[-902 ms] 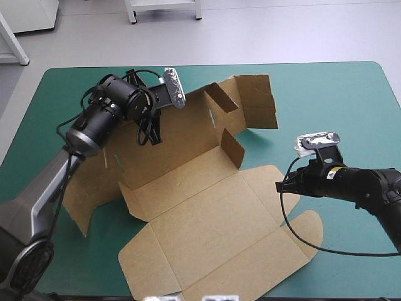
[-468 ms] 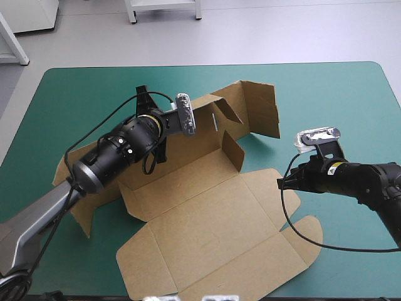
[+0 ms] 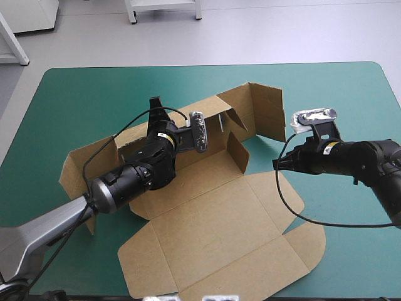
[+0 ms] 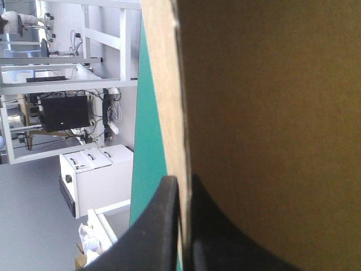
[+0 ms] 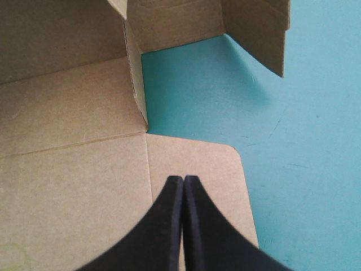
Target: Fold the box
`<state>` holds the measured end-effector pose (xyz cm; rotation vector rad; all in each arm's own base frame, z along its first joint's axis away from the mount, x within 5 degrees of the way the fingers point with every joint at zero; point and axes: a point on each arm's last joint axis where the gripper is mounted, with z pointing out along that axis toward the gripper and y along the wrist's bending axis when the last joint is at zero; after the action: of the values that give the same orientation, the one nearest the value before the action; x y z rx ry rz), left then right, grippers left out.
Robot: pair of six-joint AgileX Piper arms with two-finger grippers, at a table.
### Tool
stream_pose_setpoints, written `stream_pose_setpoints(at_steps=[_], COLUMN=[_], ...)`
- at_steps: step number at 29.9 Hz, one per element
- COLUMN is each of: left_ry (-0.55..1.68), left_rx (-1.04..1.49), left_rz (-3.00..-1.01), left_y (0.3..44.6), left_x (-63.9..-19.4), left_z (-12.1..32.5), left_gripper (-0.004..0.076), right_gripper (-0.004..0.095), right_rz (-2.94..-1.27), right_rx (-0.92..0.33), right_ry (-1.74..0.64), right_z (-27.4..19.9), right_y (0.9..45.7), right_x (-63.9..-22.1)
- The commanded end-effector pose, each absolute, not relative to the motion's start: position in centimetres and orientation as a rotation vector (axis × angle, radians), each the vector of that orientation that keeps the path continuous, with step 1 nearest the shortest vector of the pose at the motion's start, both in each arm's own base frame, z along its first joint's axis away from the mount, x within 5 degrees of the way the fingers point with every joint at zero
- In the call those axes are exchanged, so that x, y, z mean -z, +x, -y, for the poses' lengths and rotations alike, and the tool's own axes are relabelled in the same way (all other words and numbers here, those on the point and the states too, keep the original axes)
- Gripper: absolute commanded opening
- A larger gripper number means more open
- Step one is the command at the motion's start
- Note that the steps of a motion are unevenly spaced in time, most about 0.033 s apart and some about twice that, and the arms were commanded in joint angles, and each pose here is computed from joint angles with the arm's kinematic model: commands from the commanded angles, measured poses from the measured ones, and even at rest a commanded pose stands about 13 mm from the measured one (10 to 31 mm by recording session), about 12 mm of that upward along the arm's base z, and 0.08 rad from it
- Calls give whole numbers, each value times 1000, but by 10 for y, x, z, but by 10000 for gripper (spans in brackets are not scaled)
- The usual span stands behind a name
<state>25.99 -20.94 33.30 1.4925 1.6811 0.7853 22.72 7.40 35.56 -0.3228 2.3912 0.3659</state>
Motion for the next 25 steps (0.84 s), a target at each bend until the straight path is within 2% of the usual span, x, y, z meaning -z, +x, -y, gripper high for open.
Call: stream_pose_setpoints(at_steps=[1, 6, 12, 17, 25], left_ry=[1423, 1371, 1397, 1415, 1423], left_rx=[-752, -774, -751, -736, -752], left_rz=[-1583, -1472, -1446, -1499, -1427], left_y=[254, 249, 232, 219, 219], left_x=[-352, -357, -357, -345, -345], left_z=[211, 212, 203, 188, 190], left_gripper=[-9, -9, -9, -9, -9], right_gripper=[-17, -17, -17, -17, -17], right_rz=[-2299, -2324, -2302, -2305, -2310], right_rx=[-381, -392, -394, -392, -405], right_ry=[-307, -328, -335, -337, -334], right_z=[-76, -82, -84, -84, -89], right_y=[234, 249, 257, 257, 273], right_x=[-380, -391, -404, -403, -404])
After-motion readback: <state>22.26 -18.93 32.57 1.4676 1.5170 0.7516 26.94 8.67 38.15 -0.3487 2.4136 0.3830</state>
